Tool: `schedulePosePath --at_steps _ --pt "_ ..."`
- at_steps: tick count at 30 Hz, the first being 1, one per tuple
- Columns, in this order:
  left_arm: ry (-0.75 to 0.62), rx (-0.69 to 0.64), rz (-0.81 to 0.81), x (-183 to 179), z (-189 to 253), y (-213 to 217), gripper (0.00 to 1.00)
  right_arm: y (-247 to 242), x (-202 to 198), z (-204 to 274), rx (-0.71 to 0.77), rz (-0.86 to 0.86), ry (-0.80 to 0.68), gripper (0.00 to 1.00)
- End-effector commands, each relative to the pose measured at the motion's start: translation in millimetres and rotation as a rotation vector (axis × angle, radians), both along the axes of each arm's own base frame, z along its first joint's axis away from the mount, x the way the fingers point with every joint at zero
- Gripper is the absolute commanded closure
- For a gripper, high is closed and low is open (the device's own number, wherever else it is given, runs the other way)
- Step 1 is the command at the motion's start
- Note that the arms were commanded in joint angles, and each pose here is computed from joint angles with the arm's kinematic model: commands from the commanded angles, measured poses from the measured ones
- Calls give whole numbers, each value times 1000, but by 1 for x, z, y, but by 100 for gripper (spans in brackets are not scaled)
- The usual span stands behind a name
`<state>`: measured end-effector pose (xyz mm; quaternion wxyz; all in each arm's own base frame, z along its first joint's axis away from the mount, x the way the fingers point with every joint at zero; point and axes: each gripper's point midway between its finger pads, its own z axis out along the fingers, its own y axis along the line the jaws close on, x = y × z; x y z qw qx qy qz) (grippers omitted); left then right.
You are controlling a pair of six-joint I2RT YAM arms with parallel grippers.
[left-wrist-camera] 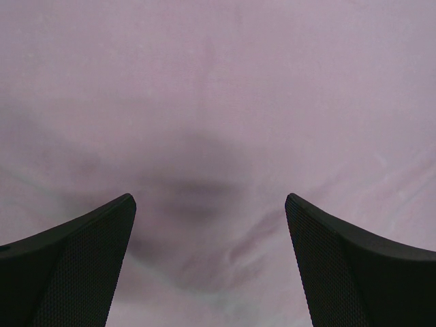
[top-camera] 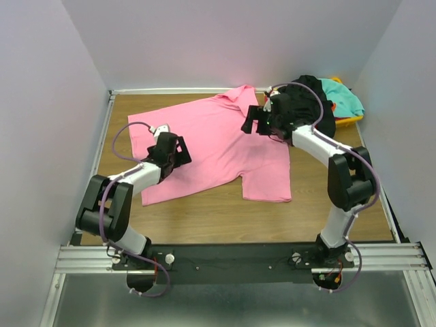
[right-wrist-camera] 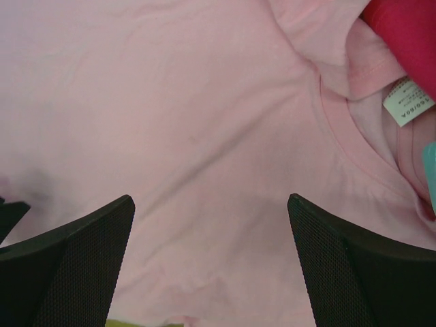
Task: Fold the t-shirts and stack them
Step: Fold the tshirt
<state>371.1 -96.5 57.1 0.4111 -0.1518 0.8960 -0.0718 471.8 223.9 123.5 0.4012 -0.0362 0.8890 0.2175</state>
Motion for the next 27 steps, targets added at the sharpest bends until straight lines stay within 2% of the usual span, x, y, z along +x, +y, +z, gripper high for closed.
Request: schedulePosePath --at_steps 1,11,27 --pt "19 -20 -21 7 -11 -10 2 -4 -20 15 33 23 -30 0" --pt "61 -11 -56 18 -25 -21 2 -18 -47 40 42 -3 -78 0" --pt "114 87 -87 63 -31 -26 2 -23 -56 44 45 -1 -90 0"
